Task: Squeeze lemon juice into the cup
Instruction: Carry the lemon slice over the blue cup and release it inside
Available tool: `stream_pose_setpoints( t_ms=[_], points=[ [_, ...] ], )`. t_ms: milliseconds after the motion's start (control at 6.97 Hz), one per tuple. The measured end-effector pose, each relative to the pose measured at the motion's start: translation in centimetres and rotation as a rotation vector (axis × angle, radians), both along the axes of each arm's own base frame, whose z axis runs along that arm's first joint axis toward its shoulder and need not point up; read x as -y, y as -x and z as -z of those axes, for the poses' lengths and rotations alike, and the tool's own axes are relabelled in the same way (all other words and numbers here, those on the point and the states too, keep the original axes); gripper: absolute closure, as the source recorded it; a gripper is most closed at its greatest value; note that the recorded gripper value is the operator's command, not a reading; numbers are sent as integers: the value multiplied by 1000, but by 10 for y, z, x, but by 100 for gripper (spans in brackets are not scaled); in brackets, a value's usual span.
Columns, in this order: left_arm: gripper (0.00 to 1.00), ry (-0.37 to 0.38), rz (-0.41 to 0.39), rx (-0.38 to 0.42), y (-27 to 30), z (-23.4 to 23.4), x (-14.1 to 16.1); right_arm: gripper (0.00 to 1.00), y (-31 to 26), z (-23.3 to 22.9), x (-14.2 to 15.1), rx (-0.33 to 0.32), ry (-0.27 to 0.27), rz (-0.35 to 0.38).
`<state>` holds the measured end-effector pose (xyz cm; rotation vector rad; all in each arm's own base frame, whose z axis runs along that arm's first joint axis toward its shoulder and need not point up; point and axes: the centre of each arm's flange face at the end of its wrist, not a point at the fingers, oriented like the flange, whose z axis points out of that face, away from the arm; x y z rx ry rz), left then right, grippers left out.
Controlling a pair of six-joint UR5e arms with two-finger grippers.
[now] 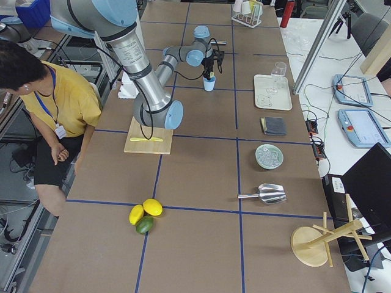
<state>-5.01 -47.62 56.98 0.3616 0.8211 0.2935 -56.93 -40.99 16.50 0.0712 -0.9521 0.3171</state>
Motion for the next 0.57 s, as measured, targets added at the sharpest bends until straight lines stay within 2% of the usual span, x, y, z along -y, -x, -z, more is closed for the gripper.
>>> stream_pose_setpoints(
  t_ms=[287,430,574],
  points=[
    [0,5,0,-1,-1,-1,1,13,0,0,0,2,-2,3],
    [5,28,15,-8,-4,-1,2,8,-3,3,2,6,-5,2],
    [0,62,32,-25,-25,4,6,0,-13,7,8,20,0,5]
  ],
)
